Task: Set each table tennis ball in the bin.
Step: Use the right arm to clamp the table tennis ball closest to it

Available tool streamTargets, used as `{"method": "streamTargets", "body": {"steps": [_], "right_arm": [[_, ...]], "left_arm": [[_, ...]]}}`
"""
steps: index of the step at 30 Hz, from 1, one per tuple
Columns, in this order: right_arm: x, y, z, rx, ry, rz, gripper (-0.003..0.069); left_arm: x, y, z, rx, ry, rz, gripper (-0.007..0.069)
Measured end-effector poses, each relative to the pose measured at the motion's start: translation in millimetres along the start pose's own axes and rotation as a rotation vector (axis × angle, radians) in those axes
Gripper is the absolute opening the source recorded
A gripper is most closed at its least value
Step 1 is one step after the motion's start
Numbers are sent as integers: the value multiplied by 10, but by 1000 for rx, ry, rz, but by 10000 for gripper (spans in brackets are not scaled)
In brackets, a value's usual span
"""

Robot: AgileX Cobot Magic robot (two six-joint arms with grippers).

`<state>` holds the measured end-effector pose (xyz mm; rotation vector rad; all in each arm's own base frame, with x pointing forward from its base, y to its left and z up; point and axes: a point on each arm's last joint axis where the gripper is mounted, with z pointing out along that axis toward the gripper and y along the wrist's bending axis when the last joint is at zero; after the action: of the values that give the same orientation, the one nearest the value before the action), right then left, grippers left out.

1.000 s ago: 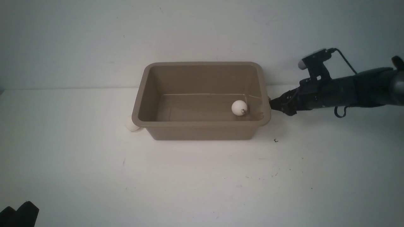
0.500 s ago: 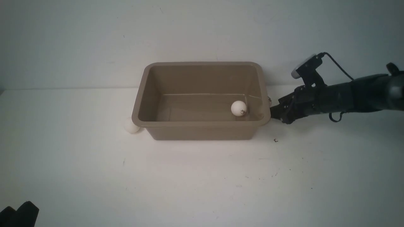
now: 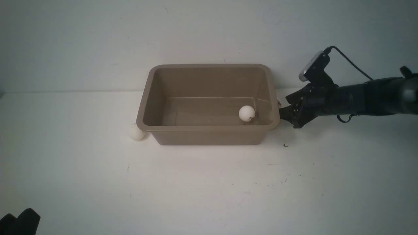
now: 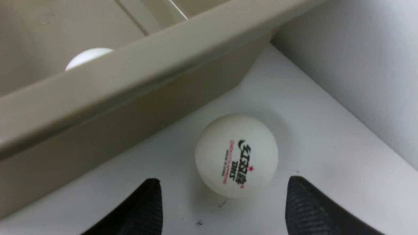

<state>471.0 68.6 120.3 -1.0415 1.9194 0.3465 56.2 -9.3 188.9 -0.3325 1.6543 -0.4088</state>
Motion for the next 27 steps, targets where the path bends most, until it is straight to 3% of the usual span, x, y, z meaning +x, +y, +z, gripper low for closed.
{"method": "streamTargets", "body": {"steps": [27], "right_arm": [[-46,-23,2,26,-55,-1,462]], "left_arm": [[0,0,0,0,0,8,289]]}}
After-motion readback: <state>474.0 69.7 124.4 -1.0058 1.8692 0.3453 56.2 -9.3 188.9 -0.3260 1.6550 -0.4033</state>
